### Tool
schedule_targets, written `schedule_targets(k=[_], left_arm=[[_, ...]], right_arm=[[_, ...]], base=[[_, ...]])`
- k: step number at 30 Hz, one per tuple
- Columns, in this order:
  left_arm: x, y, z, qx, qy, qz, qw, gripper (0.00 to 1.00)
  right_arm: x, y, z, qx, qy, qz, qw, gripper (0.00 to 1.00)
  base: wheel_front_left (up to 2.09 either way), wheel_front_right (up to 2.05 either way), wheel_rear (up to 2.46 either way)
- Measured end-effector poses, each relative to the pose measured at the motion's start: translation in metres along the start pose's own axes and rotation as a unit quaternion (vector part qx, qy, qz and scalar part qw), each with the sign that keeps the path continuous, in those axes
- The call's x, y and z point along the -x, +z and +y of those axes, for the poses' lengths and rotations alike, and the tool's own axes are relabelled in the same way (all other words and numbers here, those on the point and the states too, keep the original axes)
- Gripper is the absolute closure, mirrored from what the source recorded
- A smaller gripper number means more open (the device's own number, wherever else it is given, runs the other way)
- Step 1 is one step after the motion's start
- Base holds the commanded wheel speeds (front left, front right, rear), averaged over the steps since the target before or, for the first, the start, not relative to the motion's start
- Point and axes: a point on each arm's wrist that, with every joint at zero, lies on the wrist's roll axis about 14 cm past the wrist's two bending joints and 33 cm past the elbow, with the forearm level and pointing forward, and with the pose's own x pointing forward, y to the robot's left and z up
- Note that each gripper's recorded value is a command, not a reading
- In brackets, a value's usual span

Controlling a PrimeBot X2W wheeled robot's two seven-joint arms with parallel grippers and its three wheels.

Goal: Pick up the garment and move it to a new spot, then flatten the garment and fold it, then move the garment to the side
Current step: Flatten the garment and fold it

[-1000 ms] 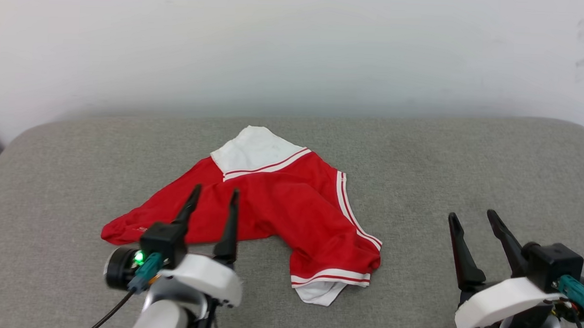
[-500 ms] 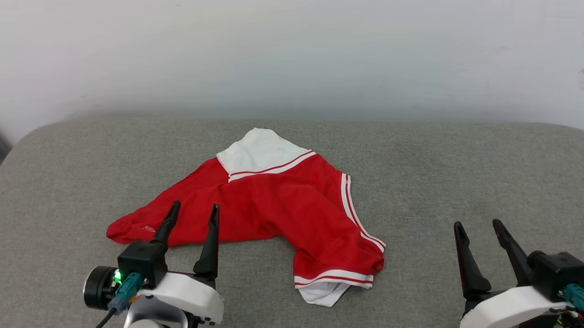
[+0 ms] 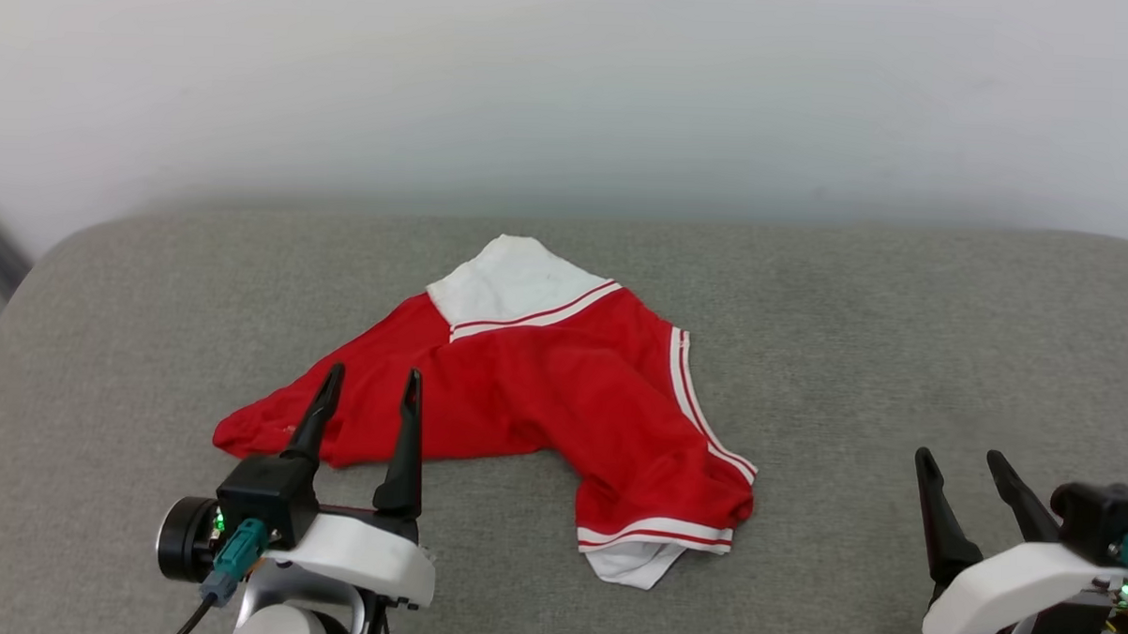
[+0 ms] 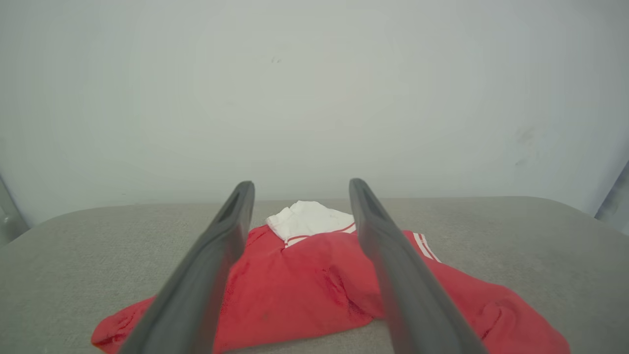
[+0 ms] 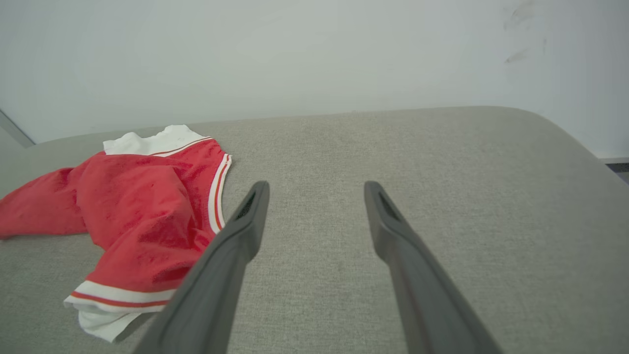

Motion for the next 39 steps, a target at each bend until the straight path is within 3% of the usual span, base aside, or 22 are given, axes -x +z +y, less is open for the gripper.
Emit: schedule_targets(k=[6,11,13,14,21,25,26,27,28,30,34,39], left_arm=[[-0.006,0.004,0.007,0.006,0.016,-0.013,1.0,0.0],[-0.009,-0.002,0.017,0.007,0.033,-0.01,0.999,0.0],[-0.01,-0.005,0.022,0.007,0.039,-0.008,0.999,0.0],[-0.011,-0.01,0.026,0.007,0.045,-0.002,0.999,0.0],[-0.012,-0.025,0.041,0.011,0.071,0.016,0.997,0.0],[-0.011,-0.028,0.047,0.006,0.079,0.02,0.997,0.0],[-0.011,-0.029,0.049,0.007,0.083,0.022,0.996,0.0],[-0.01,-0.03,0.051,0.007,0.086,0.023,0.996,0.0],[-0.01,-0.03,0.052,0.008,0.089,0.022,0.996,0.0],[-0.009,-0.03,0.052,0.007,0.09,0.023,0.996,0.0],[-0.01,-0.029,0.052,0.008,0.09,0.02,0.996,0.0],[-0.011,-0.029,0.047,0.014,0.084,0.018,0.996,0.0]], right_arm=[[-0.029,-0.027,0.003,-0.04,0.011,0.089,0.995,0.0],[-0.057,-0.053,0.019,-0.037,0.057,0.198,0.978,0.0],[-0.065,-0.067,0.033,-0.027,0.084,0.246,0.965,0.0],[-0.068,-0.081,0.046,-0.01,0.11,0.295,0.949,0.0],[-0.07,-0.123,0.074,0.025,0.17,0.426,0.888,0.0],[-0.07,-0.133,0.08,0.031,0.182,0.458,0.87,0.0],[-0.07,-0.136,0.08,0.037,0.185,0.465,0.865,0.08],[-0.07,-0.138,0.082,0.036,0.188,0.471,0.861,0.6],[-0.071,-0.139,0.082,0.037,0.19,0.475,0.859,1.0],[-0.074,-0.138,0.082,0.047,0.193,0.475,0.857,1.0],[-0.086,-0.123,0.092,0.059,0.207,0.445,0.869,1.0],[-0.123,-0.079,0.095,0.077,0.207,0.368,0.903,1.0]], base=[[0.0,0.0,0.0],[0.0,0.0,0.0],[0.0,0.0,0.0],[0.0,0.0,0.0],[0.0,0.0,0.0],[0.0,0.0,0.0],[0.0,0.0,0.0],[0.0,0.0,0.0],[0.0,0.0,0.0],[0.0,0.0,0.0],[0.0,0.0,0.0],[0.0,0.0,0.0]])
